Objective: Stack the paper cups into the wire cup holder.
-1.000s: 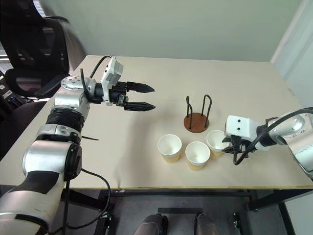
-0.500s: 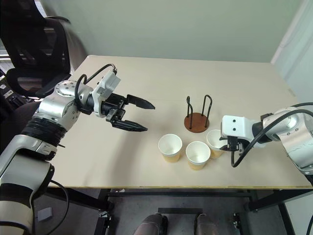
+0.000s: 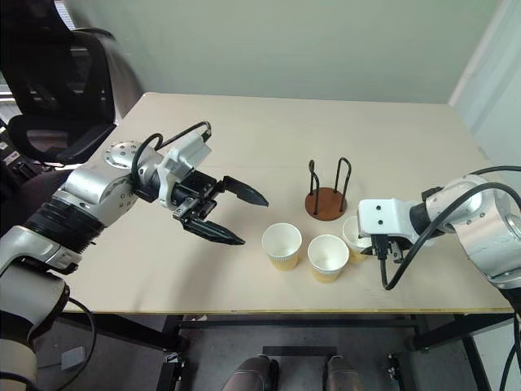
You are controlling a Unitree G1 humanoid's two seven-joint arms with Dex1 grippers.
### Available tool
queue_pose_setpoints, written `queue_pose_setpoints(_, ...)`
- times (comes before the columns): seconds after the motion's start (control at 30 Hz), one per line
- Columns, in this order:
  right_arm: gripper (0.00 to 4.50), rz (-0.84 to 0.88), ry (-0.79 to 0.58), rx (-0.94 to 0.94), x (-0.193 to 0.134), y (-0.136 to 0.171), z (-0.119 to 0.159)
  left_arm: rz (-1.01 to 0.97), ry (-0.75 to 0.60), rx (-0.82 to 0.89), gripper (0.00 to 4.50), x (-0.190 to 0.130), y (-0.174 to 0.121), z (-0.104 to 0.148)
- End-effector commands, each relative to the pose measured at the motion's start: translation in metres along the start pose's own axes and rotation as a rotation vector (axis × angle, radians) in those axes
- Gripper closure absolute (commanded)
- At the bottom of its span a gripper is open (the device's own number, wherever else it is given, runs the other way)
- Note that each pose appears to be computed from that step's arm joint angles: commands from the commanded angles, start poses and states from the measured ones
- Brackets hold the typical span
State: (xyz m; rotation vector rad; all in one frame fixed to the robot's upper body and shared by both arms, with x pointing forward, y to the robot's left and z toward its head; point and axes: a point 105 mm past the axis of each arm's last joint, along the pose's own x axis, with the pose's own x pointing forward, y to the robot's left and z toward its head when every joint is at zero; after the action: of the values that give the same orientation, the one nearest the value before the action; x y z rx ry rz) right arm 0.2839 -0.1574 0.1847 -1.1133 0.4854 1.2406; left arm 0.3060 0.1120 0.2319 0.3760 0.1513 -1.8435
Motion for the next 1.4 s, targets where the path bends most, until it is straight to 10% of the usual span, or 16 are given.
queue_pose_setpoints(0.03,3.06,-0.02,0.018,-0.066,-0.005,-0.003,0.007,-0.032,0.001,0.056,0.0,-0.003,-0.004,0.013)
queue_pose_setpoints(1.17,3.06,0.043,0.093,-0.15,0.008,-0.001,-0.007,0.011,-0.019,0.064,0.0,-0.012,-0.004,0.017)
queue_pose_setpoints(1.4,4.47,0.053,0.094,-0.151,0.009,0.001,-0.009,0.017,-0.015,0.059,0.0,-0.014,-0.004,0.016)
